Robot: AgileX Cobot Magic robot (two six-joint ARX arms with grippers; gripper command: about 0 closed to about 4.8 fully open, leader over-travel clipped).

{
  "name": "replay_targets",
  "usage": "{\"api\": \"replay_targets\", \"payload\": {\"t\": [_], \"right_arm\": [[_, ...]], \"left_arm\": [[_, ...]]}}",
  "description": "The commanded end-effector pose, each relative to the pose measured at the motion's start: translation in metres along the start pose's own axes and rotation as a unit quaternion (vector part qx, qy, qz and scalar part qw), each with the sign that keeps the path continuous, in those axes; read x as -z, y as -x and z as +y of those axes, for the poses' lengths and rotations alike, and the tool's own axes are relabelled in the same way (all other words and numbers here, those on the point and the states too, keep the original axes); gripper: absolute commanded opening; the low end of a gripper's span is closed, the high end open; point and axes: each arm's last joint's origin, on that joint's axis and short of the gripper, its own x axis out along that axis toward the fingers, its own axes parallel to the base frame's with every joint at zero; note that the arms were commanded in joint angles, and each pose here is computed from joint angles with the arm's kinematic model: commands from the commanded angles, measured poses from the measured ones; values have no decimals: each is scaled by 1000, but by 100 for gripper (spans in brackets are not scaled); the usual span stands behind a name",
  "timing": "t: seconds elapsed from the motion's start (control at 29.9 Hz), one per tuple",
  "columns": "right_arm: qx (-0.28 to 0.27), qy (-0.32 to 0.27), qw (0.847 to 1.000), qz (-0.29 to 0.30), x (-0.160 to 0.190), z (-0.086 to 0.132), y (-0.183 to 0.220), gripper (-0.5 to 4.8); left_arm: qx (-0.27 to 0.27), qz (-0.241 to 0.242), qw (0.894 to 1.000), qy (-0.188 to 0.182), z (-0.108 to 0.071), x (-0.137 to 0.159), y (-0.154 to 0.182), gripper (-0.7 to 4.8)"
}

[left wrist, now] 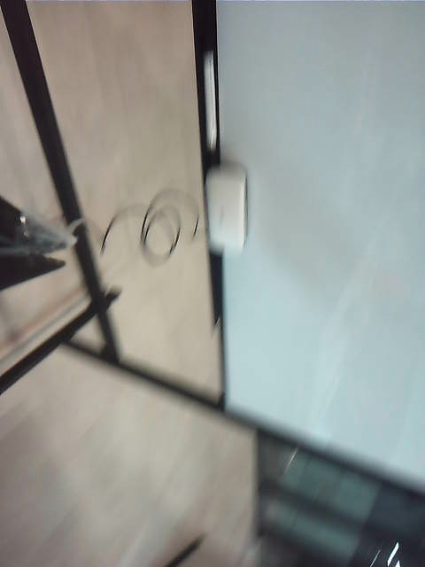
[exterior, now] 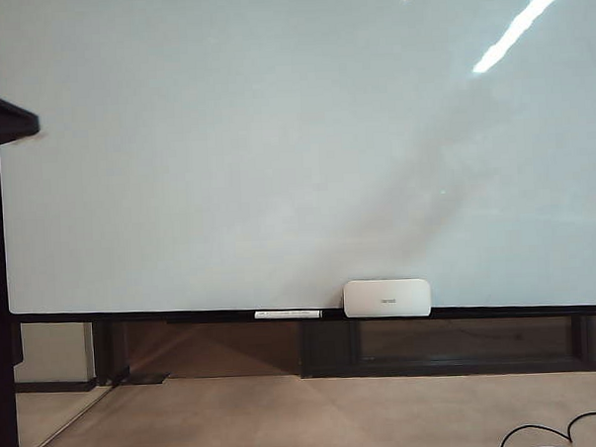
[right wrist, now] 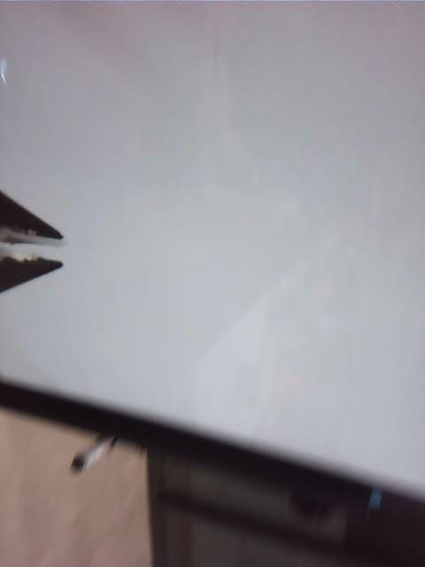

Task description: Reach to the right to find the marker pen, pick it up, and write the number 15 on the whiteboard.

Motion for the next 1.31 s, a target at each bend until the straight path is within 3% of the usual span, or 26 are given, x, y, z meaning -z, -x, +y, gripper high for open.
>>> {"api": "replay_targets", "payload": {"t": [0.03, 0.13, 0.23, 0.3, 0.37, 0.54, 0.74, 0.8, 0.9, 0.97, 1.14, 1.24, 1.31], "right_arm": [[18, -33, 999, -19, 2, -17, -11, 21], [56, -45, 997, -2, 17, -31, -24, 22], [44, -37, 998, 33, 36, -38, -39, 22], [26, -16, 998, 59, 49, -40, -50, 22], [25, 10, 996, 88, 66, -43, -60, 22], [37, 16, 992, 117, 88, -52, -66, 22], [77, 22, 992, 99, 101, -77, -70, 26], [91, 24, 991, 94, 104, -85, -69, 62], [109, 25, 989, 92, 105, -94, -67, 62], [128, 14, 986, 105, 108, -102, -64, -6], [100, 1, 989, 112, 126, -125, -68, -6], [48, -32, 991, 121, 139, -145, -84, -6], [40, -45, 990, 124, 145, -154, -100, -6]], "left_arm": [[-83, -39, 996, -5, 4, -6, 0, -5], [-93, -46, 994, -23, 5, -7, 1, -5], [-97, -33, 994, -49, 5, -5, 0, -5], [-94, -24, 992, -86, 5, -4, -1, -5], [-66, -8, 991, -114, 5, -2, -2, -5], [-56, 2, 989, -139, 5, 0, -4, -5], [-38, 14, 989, -144, 6, 2, -9, -5], [-19, 8, 989, -145, 5, 1, -11, -5], [-7, -3, 990, -139, 6, 0, -16, -5], [-7, -4, 990, -140, 8, 1, -21, -5], [12, 3, 991, -131, 12, 8, -35, -5], [22, 5, 992, -125, 14, 7, -44, -5], [22, 5, 992, -127, 15, 4, -48, -5]]}}
